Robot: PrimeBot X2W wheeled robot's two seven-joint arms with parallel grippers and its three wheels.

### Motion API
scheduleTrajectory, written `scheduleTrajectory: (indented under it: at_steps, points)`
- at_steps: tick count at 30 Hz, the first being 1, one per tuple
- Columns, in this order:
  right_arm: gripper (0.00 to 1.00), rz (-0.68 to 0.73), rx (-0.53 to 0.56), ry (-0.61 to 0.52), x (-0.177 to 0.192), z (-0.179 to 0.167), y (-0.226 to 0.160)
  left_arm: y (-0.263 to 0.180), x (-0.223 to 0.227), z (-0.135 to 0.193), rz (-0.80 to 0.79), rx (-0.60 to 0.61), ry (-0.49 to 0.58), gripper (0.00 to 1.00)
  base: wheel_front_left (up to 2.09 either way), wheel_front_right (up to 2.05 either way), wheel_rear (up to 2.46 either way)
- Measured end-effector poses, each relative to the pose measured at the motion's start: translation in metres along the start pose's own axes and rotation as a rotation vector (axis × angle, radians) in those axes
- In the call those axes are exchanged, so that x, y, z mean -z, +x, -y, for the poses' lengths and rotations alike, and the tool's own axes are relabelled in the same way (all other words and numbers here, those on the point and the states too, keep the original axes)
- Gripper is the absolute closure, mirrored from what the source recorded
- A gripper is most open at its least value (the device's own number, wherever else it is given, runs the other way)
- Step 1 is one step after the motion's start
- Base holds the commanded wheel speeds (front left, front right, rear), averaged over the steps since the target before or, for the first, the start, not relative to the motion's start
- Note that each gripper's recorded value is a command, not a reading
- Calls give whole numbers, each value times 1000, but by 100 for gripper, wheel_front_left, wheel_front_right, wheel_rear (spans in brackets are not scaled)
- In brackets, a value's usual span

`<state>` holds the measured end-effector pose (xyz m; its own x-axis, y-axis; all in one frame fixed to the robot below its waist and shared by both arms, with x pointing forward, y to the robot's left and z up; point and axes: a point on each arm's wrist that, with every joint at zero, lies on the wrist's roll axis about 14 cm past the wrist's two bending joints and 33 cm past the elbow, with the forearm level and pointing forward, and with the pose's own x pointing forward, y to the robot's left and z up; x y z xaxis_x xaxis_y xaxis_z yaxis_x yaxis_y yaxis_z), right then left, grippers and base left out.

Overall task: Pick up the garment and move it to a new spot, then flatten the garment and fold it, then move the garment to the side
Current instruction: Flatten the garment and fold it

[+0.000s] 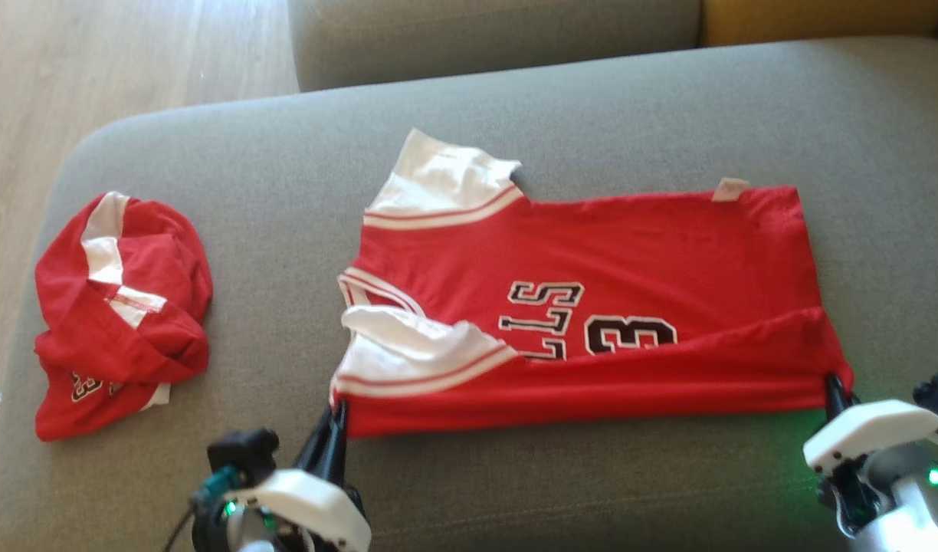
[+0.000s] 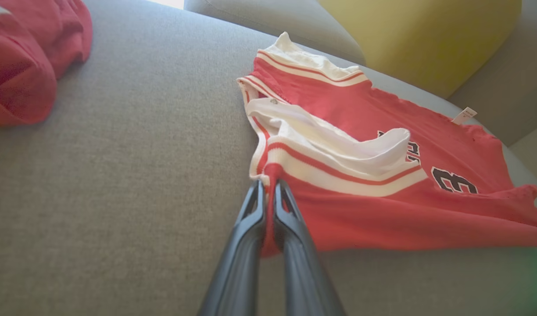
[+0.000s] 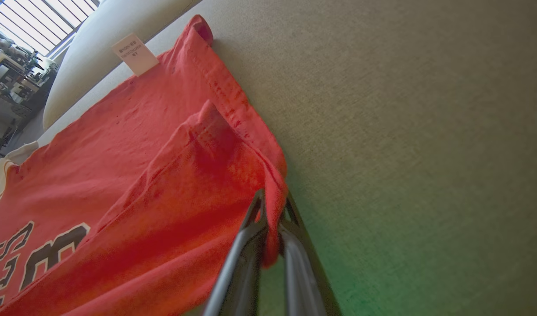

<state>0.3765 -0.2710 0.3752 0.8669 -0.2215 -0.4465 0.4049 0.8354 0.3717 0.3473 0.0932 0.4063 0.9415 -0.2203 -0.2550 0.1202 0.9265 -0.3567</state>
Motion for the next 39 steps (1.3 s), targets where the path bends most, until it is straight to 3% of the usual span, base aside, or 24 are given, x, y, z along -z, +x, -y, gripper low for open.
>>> scheduleTrajectory:
  at_steps: [10, 11, 12, 13, 14, 15, 21, 26, 31, 35, 39]
  points:
    - [100, -88, 13, -77, 6, 20, -16, -35, 47, 13, -142, 66, -10, 100, 0, 0, 0]
    - [91, -93, 13, -79, 7, 21, -17, -37, 50, 14, -157, 69, -9, 85, 0, 0, 0]
    - [37, -92, 12, -79, 7, 21, -18, -38, 53, 16, -174, 80, -12, 64, 0, 0, 0]
    - [0, -83, 12, -83, 5, 22, -19, -40, 55, 18, -188, 91, -12, 49, 0, 0, 0]
    - [0, -75, 15, -88, 2, 24, -19, -40, 56, 18, -193, 92, -19, 17, 0, 0, 0]
    - [0, -68, 18, -97, 0, 26, -20, -41, 56, 18, -190, 92, -25, 0, 0, 0, 0]
    - [0, 58, -26, -176, -35, 12, -20, -32, 26, 15, -68, 64, -31, 0, 0, 0, 0]
    - [0, 208, -187, -262, -66, -42, -30, -21, -26, 8, 107, 31, -56, 0, 0, 0, 0]
    - [0, 305, -299, -323, -72, -68, -53, -18, -93, 7, 311, 36, -44, 0, 0, 0, 0]
    - [0, 369, -343, -382, -79, -77, -67, -13, -92, 22, 305, 74, -66, 0, 0, 0, 0]
    - [0, 405, -366, -408, -84, -87, -71, 11, -91, 30, 277, 87, -12, 0, 0, 0, 0]
